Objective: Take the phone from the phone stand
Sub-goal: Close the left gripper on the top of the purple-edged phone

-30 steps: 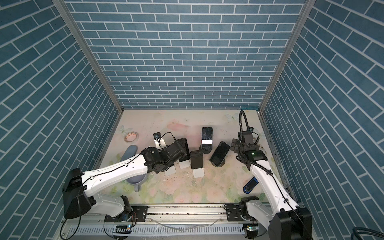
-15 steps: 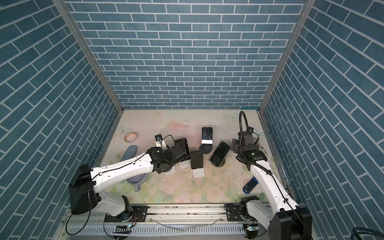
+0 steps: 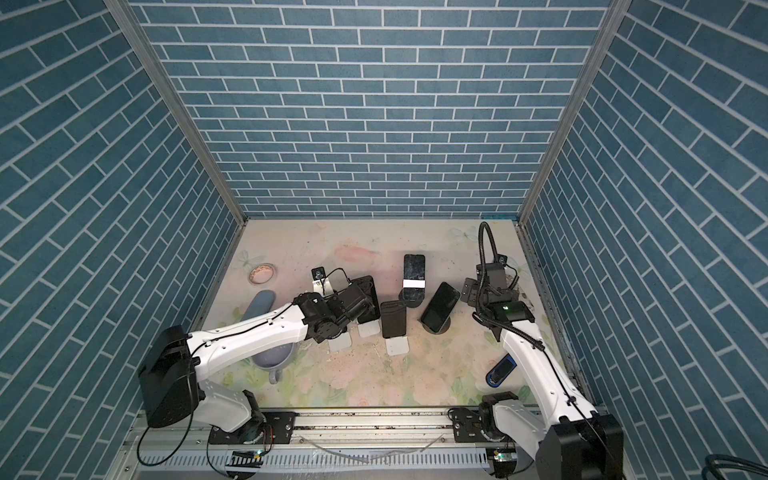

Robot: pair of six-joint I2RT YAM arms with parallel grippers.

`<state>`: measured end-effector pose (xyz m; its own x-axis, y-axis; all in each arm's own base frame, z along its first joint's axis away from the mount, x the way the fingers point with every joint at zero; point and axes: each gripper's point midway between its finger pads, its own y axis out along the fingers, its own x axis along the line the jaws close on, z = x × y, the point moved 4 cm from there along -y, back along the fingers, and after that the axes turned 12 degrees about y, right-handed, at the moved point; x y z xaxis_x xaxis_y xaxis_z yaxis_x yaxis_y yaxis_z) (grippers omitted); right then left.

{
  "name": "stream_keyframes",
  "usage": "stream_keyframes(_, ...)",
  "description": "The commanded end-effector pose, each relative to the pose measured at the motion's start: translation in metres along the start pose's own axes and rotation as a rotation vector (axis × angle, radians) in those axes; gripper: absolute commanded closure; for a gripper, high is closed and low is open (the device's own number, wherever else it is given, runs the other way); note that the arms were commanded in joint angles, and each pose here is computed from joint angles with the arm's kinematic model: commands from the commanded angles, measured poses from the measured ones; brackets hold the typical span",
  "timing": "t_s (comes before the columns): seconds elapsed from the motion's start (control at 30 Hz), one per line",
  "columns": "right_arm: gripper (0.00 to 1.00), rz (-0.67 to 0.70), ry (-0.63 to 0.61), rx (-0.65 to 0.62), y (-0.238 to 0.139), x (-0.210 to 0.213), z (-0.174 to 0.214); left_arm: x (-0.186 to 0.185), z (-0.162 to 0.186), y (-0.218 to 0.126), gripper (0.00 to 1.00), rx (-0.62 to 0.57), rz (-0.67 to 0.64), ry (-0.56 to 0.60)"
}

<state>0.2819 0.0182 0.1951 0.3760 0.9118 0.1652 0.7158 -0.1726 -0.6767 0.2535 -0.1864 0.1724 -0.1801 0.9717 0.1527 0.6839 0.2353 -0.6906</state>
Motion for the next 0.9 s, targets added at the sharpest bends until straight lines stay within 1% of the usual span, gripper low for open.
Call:
stream_keyframes(0.0,0.01,0.018,-0.027,0.011,0.003,-0.003,0.003,0.001,-0.002,0.005,0.06,-0.015,0.006,0.031)
stream_keyframes(0.17,0.01,0.028,-0.030,0.018,0.005,-0.004,0.005,-0.001,0.000,0.015,0.08,-0.015,0.005,0.073)
stream_keyframes(0.3,0.01,0.036,-0.031,0.019,0.005,-0.005,0.004,-0.002,0.004,0.020,0.15,-0.018,0.004,0.092)
stream_keyframes(0.37,0.01,0.037,-0.032,0.021,0.006,-0.005,0.005,-0.002,0.006,0.022,0.23,-0.016,0.001,0.097)
stream_keyframes(0.47,0.01,0.039,-0.034,0.024,0.007,-0.005,0.005,-0.002,0.008,0.023,0.32,-0.014,0.000,0.100)
stream_keyframes(0.67,0.01,0.040,-0.035,0.026,0.007,-0.005,0.006,0.001,0.007,0.021,0.47,-0.015,-0.004,0.100)
stream_keyframes(0.87,0.01,0.040,-0.035,0.026,0.007,-0.006,0.006,0.007,-0.006,0.007,0.50,-0.051,0.018,0.097)
